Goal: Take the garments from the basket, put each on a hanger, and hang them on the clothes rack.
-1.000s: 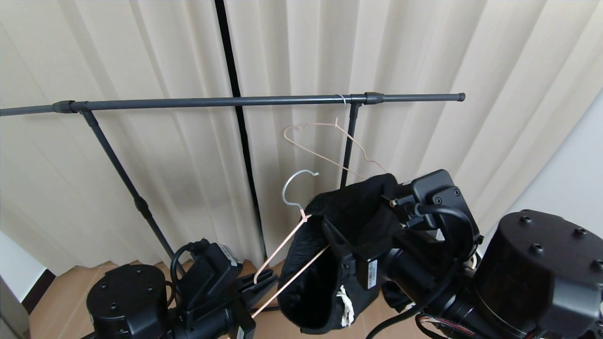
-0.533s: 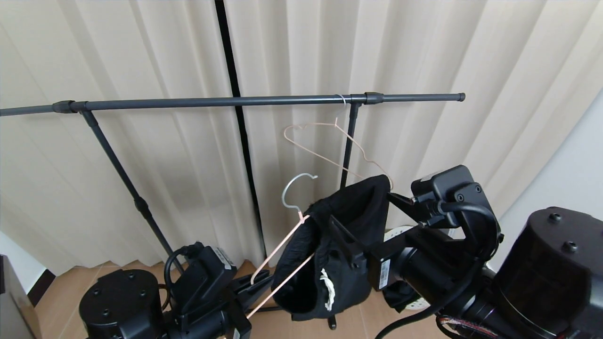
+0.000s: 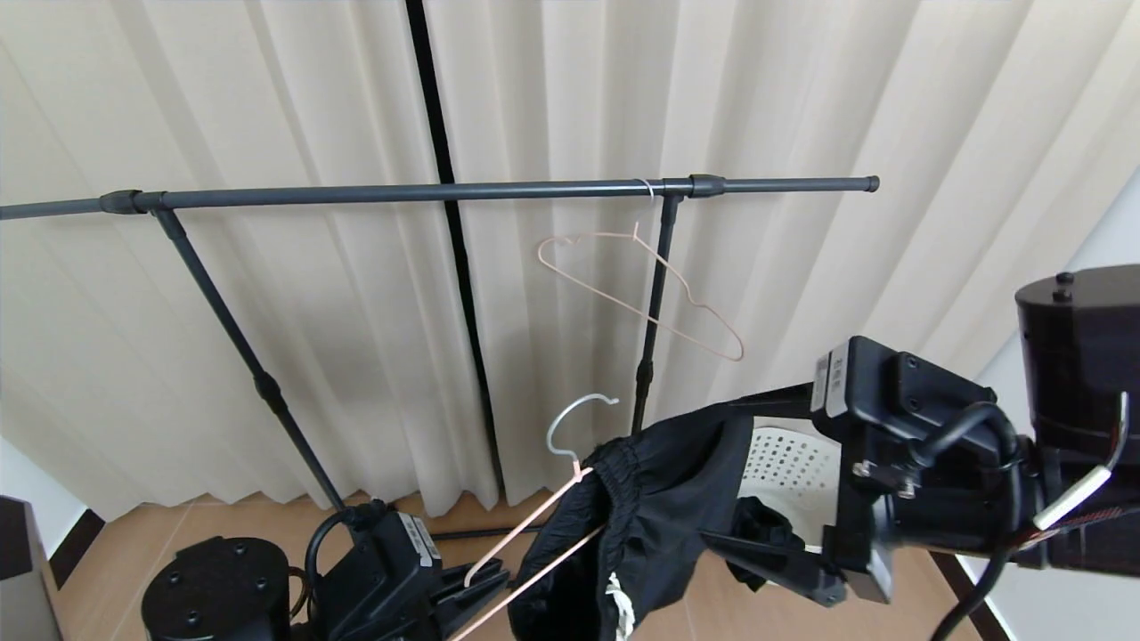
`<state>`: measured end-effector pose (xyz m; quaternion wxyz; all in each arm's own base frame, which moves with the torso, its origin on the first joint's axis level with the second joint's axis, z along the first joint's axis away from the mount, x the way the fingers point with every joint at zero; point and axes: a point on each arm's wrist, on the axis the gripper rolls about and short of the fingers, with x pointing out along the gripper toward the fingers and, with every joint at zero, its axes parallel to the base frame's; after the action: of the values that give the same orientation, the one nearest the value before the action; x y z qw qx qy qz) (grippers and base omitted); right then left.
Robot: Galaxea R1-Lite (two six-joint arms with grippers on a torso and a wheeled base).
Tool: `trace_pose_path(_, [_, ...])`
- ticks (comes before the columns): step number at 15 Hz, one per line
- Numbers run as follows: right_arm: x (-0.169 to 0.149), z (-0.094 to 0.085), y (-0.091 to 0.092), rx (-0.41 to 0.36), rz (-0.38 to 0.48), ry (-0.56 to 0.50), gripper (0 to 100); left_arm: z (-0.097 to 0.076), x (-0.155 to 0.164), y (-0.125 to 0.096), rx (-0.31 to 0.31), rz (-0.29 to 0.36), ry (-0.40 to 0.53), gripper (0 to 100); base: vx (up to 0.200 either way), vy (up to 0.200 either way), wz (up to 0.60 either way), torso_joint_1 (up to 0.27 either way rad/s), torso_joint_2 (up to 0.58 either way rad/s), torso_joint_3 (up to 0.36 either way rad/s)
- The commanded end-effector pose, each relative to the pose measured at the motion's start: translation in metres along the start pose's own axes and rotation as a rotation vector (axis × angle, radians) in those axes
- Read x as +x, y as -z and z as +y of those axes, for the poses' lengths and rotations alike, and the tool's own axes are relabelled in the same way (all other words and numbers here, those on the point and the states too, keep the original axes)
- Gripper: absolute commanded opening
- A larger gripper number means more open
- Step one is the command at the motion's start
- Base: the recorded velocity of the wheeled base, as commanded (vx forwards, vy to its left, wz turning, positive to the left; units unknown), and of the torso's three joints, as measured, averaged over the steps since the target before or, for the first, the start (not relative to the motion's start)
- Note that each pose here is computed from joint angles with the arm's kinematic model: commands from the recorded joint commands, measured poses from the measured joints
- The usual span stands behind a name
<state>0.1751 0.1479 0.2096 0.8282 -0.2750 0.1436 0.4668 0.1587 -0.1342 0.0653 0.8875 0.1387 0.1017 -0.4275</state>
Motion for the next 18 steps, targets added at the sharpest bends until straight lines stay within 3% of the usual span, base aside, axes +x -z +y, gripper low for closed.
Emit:
trace_pose_path(1, [-0.023,-0.048,-0.009,-0.145,0.034,-0.09,100,0.0,0.0,0.0,0.002,-0.004,0.02,0,0.0,0.0,0.0,0.0,0.0,0.0])
trace_pose_path(2, [-0.021,-0.057,-0.01,-0.175,0.057,-0.163,100,0.0,-0.001,0.0,0.002,-0.007,0.026,0,0.0,0.0,0.0,0.0,0.0,0.0])
trace_pose_path(6, [0.009,-0.071,-0.004,-0.126,0.11,-0.319,100,-0.003,0.0,0.0,0.046,-0.019,0.082,0,0.0,0.0,0.0,0.0,0.0,0.0])
trace_pose_path(12, [0.063,-0.064,0.013,-0.091,0.145,-0.466,100,-0.006,0.0,-0.001,0.055,-0.021,0.097,0,0.0,0.0,0.0,0.0,0.0,0.0])
trace_pose_path(18, [0.09,-0.054,0.015,-0.116,0.137,-0.51,100,-0.009,0.001,-0.001,0.059,-0.022,0.11,0,0.0,0.0,0.0,0.0,0.0,0.0])
